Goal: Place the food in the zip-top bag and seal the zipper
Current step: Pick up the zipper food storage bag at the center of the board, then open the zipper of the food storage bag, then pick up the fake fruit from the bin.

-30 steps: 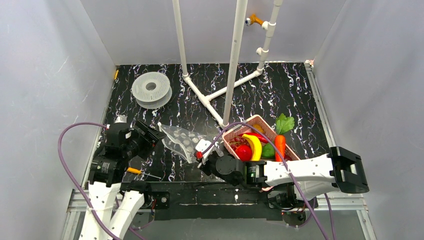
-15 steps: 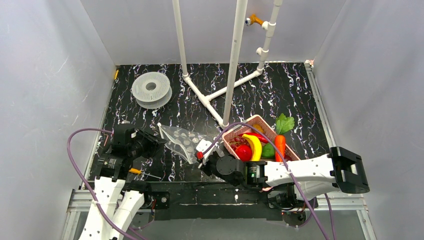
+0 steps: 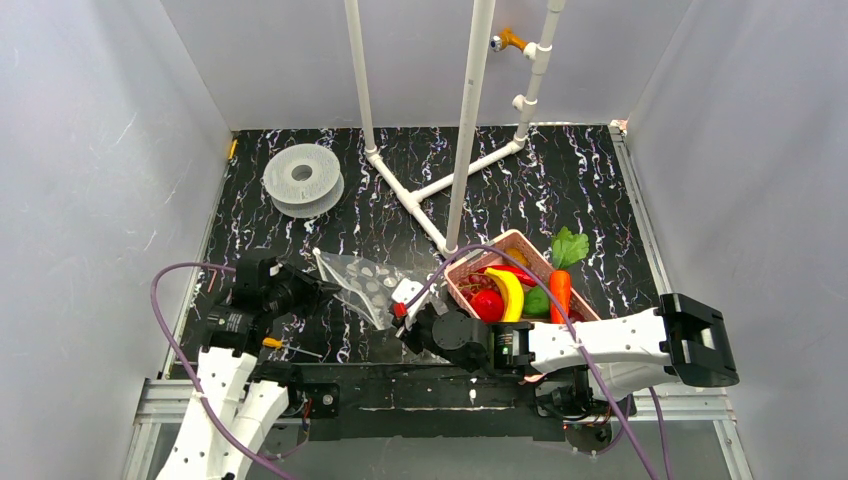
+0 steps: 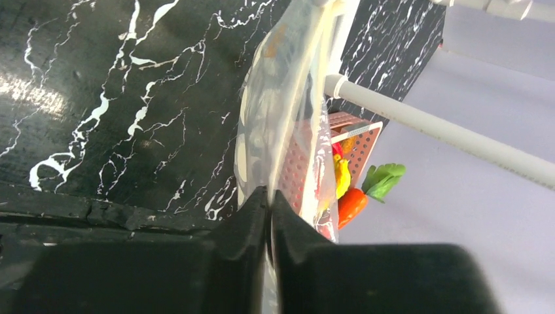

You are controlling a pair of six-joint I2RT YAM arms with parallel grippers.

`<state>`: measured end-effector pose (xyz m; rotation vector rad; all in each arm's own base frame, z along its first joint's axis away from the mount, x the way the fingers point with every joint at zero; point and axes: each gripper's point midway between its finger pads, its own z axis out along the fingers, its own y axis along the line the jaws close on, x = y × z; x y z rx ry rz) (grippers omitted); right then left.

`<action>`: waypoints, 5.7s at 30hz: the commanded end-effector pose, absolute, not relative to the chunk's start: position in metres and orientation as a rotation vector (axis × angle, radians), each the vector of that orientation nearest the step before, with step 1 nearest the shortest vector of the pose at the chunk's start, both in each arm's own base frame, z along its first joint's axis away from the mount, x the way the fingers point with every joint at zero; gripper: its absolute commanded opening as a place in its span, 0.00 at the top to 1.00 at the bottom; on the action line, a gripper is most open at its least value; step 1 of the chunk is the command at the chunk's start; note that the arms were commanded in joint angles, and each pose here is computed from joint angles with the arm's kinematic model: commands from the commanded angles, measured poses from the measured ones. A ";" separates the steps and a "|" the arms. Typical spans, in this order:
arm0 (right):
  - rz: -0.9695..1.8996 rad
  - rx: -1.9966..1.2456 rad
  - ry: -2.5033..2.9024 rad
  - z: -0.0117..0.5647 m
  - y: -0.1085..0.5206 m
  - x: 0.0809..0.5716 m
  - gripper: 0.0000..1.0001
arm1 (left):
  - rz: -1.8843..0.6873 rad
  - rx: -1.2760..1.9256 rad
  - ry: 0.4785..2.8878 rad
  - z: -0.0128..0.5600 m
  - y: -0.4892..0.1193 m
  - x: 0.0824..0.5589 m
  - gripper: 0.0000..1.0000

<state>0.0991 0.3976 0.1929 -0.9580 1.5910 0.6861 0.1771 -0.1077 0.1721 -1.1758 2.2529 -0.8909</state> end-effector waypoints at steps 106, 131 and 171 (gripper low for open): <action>0.656 -0.385 2.184 0.161 0.381 0.196 0.75 | -0.417 0.198 2.419 0.159 -0.135 0.254 1.00; 0.262 0.375 2.254 0.133 0.130 0.210 0.33 | -0.487 0.212 2.461 0.158 -0.145 0.250 1.00; 0.949 -0.347 1.916 0.245 0.259 0.187 0.96 | -0.578 0.253 2.421 0.161 -0.156 0.246 1.00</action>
